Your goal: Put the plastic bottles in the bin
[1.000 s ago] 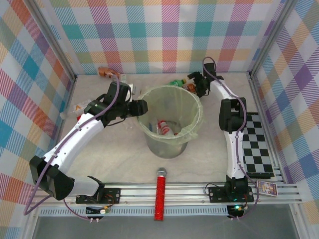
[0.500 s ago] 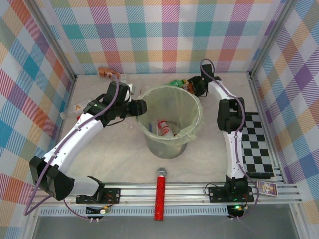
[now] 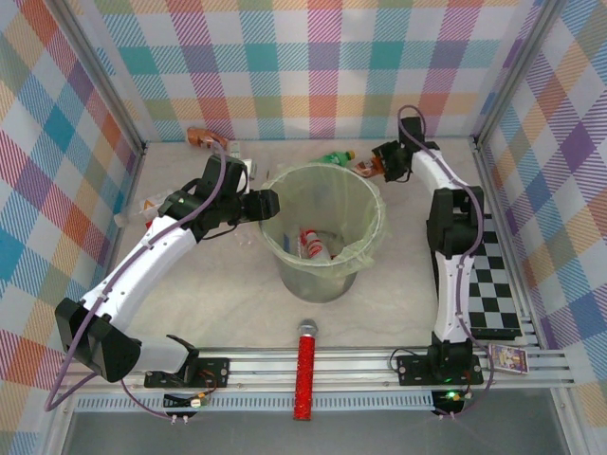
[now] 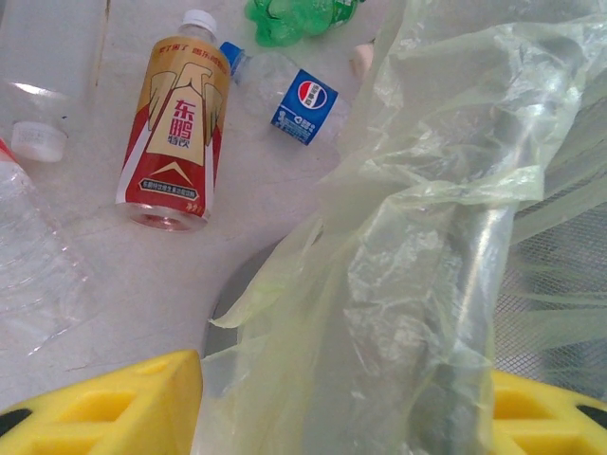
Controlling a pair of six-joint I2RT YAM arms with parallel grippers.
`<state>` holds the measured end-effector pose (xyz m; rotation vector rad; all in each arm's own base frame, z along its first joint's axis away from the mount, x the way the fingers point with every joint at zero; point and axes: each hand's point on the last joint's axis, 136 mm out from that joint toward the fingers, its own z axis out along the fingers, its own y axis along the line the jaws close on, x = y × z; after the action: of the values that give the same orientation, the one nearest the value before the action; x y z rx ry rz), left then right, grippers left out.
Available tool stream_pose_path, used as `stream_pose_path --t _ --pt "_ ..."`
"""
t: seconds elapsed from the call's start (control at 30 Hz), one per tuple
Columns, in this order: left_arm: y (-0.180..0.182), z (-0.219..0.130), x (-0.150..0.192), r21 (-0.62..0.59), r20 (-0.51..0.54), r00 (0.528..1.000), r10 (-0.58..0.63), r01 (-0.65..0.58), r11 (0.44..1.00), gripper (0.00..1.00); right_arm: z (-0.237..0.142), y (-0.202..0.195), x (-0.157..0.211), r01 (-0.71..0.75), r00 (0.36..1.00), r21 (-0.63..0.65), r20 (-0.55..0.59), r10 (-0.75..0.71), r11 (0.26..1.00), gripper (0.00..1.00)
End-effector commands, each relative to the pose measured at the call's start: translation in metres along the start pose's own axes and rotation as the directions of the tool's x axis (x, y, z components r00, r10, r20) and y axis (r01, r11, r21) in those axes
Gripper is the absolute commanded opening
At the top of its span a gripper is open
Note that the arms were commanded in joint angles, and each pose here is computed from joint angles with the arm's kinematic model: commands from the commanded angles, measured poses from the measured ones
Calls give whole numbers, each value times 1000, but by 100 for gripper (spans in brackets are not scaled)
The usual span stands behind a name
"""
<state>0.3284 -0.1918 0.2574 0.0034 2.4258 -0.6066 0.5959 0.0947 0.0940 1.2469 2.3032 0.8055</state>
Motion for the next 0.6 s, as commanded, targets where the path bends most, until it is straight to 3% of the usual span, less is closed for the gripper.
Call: stream_pose_path --t 0.0,0.27,0.43,0.57 --pt "3 -12 -3 -6 20 1000 18 -18 1000 57 -56 21 -16 69 996 -50 65 -65 996 54" --pt "-2 -7 -2 24 13 999 35 -35 999 57 -164 25 -38 244 955 -45 188 -231 969 45" --pt "-2 -4 1 40 15 999 42 -43 998 57 -227 43 -27 425 883 -55 246 -400 904 34" --pt "-6 1 8 76 -9 999 35 -34 996 57 -264 55 -10 515 839 -101 261 -477 851 32"
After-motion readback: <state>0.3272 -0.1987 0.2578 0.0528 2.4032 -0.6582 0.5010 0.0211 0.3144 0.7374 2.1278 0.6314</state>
